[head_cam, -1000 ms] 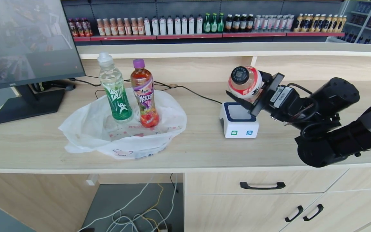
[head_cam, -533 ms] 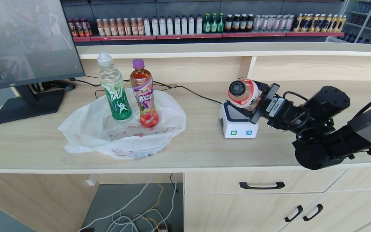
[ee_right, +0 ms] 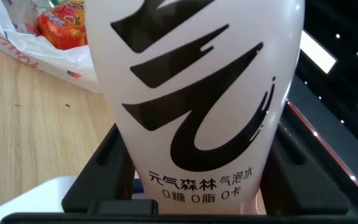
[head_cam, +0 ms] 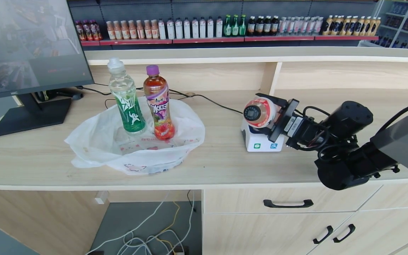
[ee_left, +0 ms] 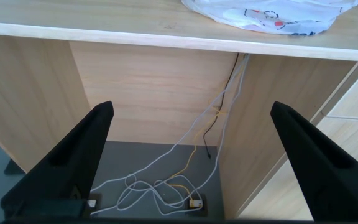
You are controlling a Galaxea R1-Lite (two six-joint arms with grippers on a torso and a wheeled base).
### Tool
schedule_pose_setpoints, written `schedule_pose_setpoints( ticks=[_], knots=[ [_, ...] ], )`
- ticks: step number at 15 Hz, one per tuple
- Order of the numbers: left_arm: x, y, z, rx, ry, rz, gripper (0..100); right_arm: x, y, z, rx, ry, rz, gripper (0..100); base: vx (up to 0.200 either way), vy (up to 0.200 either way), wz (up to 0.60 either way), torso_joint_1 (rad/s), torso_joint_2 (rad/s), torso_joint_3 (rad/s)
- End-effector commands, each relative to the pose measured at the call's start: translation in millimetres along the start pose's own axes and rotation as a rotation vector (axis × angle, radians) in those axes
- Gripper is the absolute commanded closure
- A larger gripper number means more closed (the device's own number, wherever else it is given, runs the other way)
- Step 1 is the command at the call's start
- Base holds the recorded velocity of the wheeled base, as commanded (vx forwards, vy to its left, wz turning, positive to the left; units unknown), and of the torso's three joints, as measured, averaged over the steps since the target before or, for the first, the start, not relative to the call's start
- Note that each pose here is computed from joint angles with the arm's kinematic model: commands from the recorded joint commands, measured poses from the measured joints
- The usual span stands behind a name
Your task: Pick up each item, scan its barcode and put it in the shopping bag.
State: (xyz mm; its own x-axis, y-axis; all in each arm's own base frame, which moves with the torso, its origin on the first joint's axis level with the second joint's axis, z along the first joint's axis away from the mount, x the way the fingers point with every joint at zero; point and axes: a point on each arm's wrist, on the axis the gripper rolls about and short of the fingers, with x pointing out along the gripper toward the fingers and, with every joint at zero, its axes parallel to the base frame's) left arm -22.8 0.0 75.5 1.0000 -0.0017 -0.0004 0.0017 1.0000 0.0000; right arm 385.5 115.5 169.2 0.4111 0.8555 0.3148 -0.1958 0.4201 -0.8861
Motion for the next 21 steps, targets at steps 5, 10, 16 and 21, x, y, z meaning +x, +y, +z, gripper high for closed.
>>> schedule_pose_setpoints(
  ticks=[5, 10, 16, 21],
  knots=[
    [0.1, 0.0, 0.0, 0.000, 0.001, 0.000, 0, 0.9, 6.2, -1.1, 0.019, 0.004, 0.013, 100, 0.000, 0.000, 0.00, 0.000, 0.00, 0.000],
    [0.0, 0.0, 0.0, 0.000, 0.000, 0.000, 0, 5.3, 8.9, 3.5, 0.026, -0.010, 0.017, 100, 0.000, 0.000, 0.00, 0.000, 0.00, 0.000],
    [0.0, 0.0, 0.0, 0.000, 0.000, 0.000, 0, 5.1, 10.1, 3.8, 0.028, -0.009, 0.020, 100, 0.000, 0.000, 0.00, 0.000, 0.00, 0.000],
    [0.0, 0.0, 0.0, 0.000, 0.000, 0.000, 0, 5.1, 9.4, 6.7, 0.034, -0.010, 0.019, 100, 0.000, 0.000, 0.00, 0.000, 0.00, 0.000]
  ],
)
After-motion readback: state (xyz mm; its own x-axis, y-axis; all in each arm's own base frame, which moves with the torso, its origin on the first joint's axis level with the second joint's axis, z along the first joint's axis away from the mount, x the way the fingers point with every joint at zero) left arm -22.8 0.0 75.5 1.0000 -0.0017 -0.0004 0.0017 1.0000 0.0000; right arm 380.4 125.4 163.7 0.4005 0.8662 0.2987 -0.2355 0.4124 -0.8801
